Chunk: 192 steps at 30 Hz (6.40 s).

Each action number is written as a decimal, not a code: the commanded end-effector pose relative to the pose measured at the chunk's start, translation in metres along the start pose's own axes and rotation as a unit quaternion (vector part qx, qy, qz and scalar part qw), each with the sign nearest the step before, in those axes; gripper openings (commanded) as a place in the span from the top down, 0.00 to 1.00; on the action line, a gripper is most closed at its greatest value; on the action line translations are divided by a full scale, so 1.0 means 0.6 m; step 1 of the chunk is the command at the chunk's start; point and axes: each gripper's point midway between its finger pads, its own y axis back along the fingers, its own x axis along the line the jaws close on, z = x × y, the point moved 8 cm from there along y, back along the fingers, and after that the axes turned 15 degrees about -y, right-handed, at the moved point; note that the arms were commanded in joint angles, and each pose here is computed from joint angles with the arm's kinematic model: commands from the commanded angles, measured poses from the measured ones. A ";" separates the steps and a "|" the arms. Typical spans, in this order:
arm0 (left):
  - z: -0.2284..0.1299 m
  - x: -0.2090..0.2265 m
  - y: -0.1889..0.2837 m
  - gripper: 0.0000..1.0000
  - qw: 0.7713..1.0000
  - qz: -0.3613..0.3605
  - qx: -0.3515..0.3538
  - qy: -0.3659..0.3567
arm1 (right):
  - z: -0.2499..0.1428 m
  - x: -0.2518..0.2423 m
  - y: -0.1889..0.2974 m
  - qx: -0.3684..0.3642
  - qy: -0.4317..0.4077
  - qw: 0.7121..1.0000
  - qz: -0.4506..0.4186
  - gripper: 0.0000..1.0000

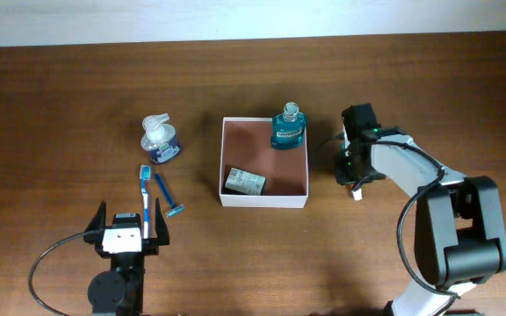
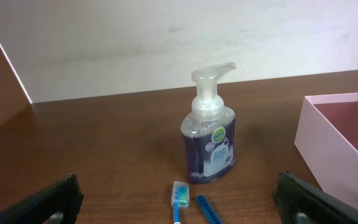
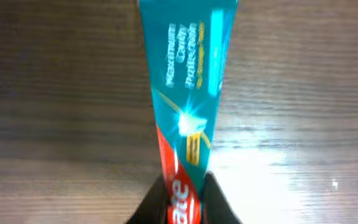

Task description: Pack container

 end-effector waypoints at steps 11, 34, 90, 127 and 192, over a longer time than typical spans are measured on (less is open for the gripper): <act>-0.002 -0.001 0.000 0.00 1.000 -0.002 -0.001 -0.007 | 0.057 0.033 0.255 0.068 -0.014 0.990 0.123 0.89; -0.002 0.000 0.000 0.00 1.000 -0.002 -0.001 -0.007 | -0.040 0.214 0.289 0.043 0.025 0.994 0.098 0.88; -0.002 -0.001 0.000 0.00 1.000 -0.002 -0.001 -0.007 | 0.112 -0.151 0.284 -0.083 -0.256 0.963 -0.027 0.01; 0.410 0.042 -0.224 0.00 0.936 -0.295 -0.121 -0.150 | 0.112 -0.151 0.284 -0.083 -0.256 0.963 -0.027 0.01; 0.124 -0.006 -0.348 0.36 0.898 -0.276 0.277 -0.200 | 0.112 -0.151 0.284 -0.083 -0.256 0.963 -0.027 0.01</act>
